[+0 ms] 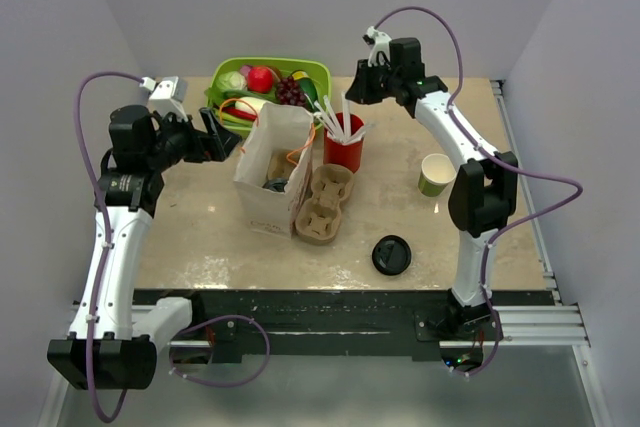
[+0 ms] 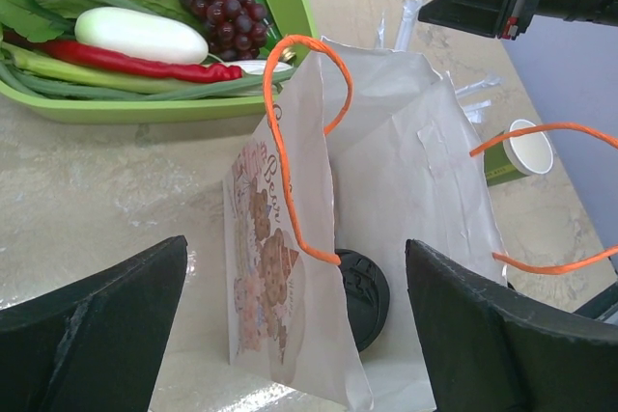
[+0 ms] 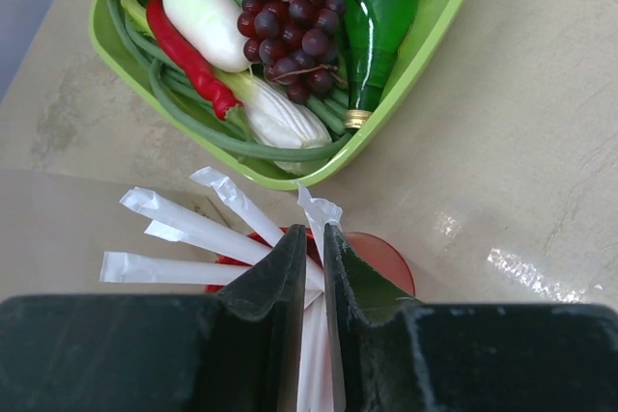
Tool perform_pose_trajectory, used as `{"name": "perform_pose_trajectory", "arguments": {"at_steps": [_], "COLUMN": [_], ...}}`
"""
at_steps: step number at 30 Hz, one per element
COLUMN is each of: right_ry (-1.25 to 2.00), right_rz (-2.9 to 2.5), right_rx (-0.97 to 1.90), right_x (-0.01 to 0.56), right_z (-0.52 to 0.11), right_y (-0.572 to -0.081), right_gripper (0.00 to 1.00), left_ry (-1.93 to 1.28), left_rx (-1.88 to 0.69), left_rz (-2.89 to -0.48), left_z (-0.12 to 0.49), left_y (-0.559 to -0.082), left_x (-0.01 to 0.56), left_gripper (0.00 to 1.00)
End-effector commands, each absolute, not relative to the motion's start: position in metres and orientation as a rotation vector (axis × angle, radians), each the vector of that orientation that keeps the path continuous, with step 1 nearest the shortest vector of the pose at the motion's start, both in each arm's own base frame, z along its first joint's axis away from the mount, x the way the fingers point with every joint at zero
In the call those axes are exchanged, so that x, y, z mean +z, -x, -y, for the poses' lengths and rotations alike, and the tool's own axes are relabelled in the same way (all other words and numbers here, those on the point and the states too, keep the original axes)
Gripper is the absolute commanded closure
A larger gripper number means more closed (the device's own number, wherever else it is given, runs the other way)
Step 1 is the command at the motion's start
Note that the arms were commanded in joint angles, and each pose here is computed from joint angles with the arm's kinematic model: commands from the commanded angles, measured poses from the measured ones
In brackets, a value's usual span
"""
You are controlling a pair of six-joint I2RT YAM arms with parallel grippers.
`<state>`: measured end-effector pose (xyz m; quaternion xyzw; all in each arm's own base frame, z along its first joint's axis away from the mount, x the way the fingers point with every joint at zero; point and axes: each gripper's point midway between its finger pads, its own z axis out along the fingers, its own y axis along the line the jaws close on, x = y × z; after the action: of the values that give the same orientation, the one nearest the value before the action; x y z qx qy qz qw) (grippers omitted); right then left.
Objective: Pack the takeout coffee
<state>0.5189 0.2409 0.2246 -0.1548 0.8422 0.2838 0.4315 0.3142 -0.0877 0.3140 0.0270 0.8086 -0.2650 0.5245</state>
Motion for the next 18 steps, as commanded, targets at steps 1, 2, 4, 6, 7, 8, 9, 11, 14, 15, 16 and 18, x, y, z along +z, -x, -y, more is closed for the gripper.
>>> {"name": "perform_pose_trajectory", "arguments": {"at_steps": [1, 2, 4, 6, 7, 8, 9, 11, 14, 15, 16, 18], "right_ry": [0.39, 0.376, 0.368, 0.364, 0.361, 0.357, 0.352, 0.352, 0.353, 0.347, 0.343, 0.344], "right_rz": [-2.032, -2.048, -2.06, -2.065, -2.063, -2.068, -2.068, -2.061, -2.053, -2.049, -2.05, -2.036], "right_rx": [0.709, 0.693, 0.686, 0.697, 0.697, 0.697, 0.692, 0.692, 0.709, 0.711, 0.718, 0.744], "right_x": [0.247, 0.241, 0.237, 0.234, 0.235, 0.234, 0.234, 0.236, 0.237, 0.237, 0.236, 0.24], "right_z": [-0.244, -0.242, -0.241, -0.243, -0.243, -0.243, -0.242, -0.243, -0.245, -0.245, -0.247, -0.25], "right_y": [-0.528, -0.531, -0.533, -0.534, -0.535, -0.536, -0.537, -0.537, -0.538, -0.539, -0.539, -0.538], "right_gripper": [0.81, 0.8, 0.79, 0.79, 0.78, 0.78, 0.78, 0.78, 0.76, 0.76, 0.74, 0.74], "left_ry": [-0.07, -0.071, -0.072, -0.073, -0.072, -0.074, -0.074, -0.071, -0.074, -0.074, -0.073, -0.075], "left_rx": [-0.623, -0.62, -0.62, -0.617, -0.617, -0.616, -0.616, -0.618, -0.622, -0.622, -0.623, -0.623], "left_rz": [-1.889, -1.886, -1.884, -1.883, -1.884, -1.882, -1.884, -1.888, -1.89, -1.89, -1.89, -1.888], "left_z": [0.087, 0.086, 0.086, 0.086, 0.086, 0.086, 0.086, 0.086, 0.087, 0.087, 0.087, 0.087], "left_y": [-0.319, -0.318, -0.318, -0.319, -0.319, -0.319, -0.319, -0.32, -0.32, -0.32, -0.32, -0.32], "left_x": [0.332, 0.333, 0.334, 0.335, 0.335, 0.336, 0.336, 0.335, 0.334, 0.334, 0.334, 0.335], "left_gripper": [0.02, 0.02, 0.02, 0.02, 0.02, 0.02, 0.02, 0.02, 0.02, 0.02, 0.02, 0.02]}}
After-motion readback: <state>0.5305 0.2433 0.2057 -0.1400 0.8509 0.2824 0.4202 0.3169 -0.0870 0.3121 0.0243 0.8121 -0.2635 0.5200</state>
